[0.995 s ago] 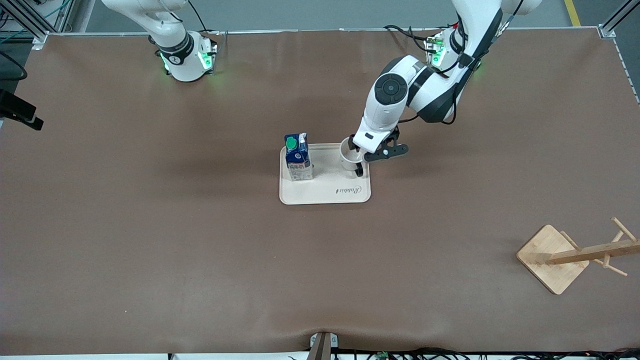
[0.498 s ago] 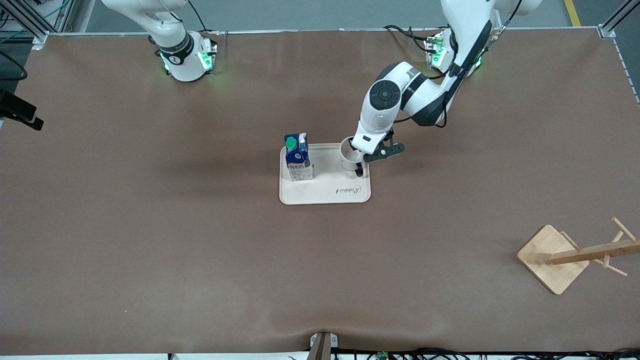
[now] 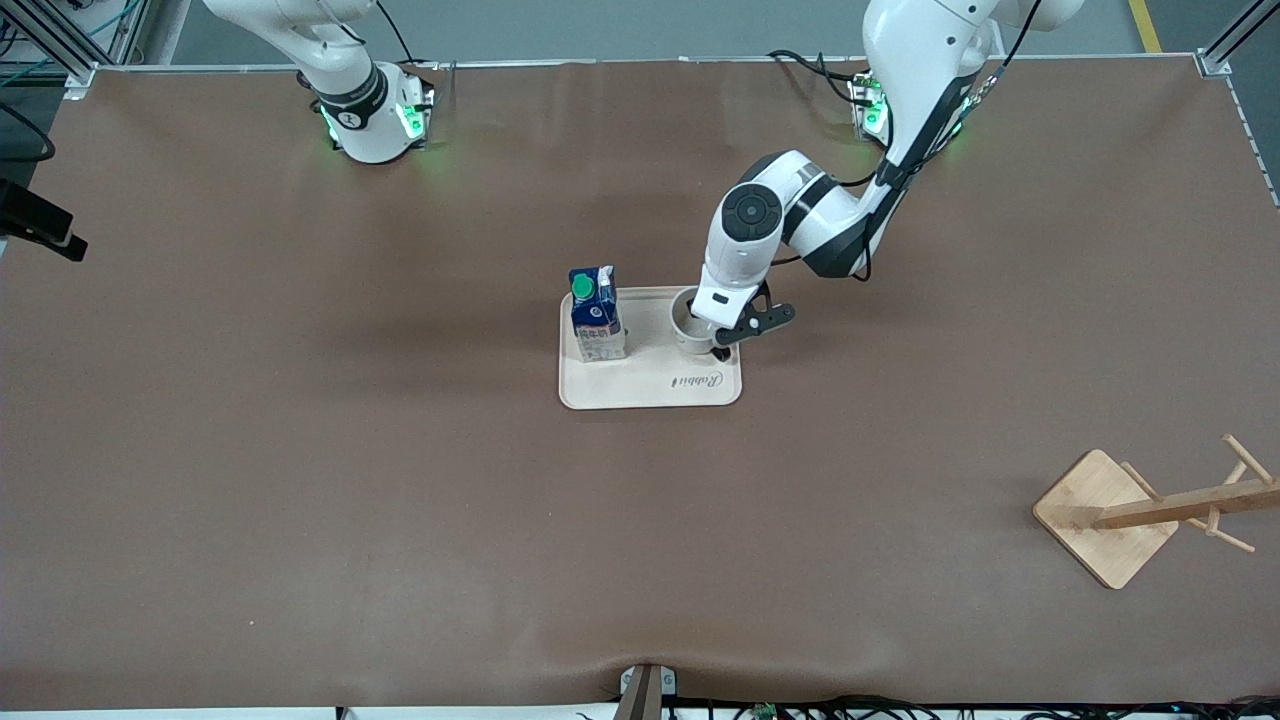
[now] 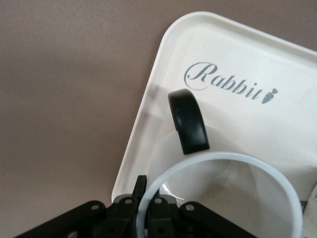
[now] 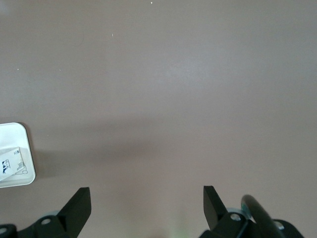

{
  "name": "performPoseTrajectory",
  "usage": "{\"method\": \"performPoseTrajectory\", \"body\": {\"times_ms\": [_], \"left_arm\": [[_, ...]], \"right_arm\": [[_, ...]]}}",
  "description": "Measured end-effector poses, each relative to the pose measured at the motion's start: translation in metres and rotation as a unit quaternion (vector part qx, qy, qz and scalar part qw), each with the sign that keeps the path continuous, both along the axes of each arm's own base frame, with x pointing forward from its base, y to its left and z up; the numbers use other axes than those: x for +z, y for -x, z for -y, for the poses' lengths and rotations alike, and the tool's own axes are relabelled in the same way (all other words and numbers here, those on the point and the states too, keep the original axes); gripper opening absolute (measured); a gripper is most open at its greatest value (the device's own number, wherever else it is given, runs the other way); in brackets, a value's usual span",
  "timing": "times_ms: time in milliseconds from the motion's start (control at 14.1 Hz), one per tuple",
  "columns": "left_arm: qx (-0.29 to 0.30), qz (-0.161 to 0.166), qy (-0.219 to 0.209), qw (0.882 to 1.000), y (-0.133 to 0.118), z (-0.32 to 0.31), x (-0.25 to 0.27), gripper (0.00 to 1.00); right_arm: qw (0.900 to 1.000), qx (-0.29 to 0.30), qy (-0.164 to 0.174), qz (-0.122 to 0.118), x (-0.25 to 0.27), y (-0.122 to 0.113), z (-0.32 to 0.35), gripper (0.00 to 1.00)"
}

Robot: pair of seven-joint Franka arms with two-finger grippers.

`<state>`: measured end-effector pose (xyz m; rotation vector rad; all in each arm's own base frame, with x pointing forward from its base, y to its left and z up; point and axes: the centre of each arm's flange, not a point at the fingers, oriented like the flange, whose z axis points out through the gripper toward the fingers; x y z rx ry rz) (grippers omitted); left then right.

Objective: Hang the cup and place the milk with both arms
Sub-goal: 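Carry the mug to the tree while the right gripper grasps the milk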

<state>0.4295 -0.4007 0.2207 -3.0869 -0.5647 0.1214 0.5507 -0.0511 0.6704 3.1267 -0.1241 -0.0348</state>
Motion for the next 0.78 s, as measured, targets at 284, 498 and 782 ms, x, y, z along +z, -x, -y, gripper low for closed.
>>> {"method": "performPoseTrajectory", "body": {"times_ms": [284,498,782], "left_arm": [[-0.013,0.017,-0.018,1.000,-0.021,0.000,0.023,0.04],[-0.013,0.031,-0.037,0.999,-0.067,-0.005,0.091,0.04],[-0.031,0.052,-0.036,0.998,-0.127,-0.054,0.173,0.04]], "right_arm": [[1.000,0.014,0.004,-0.020,-0.022,-0.014,-0.011,1.00],[0.999,0.024,0.004,-0.046,-0.049,-0.026,-0.017,1.00],[0.995,0.058,-0.025,-0.078,-0.086,-0.038,-0.061,1.00]]}}
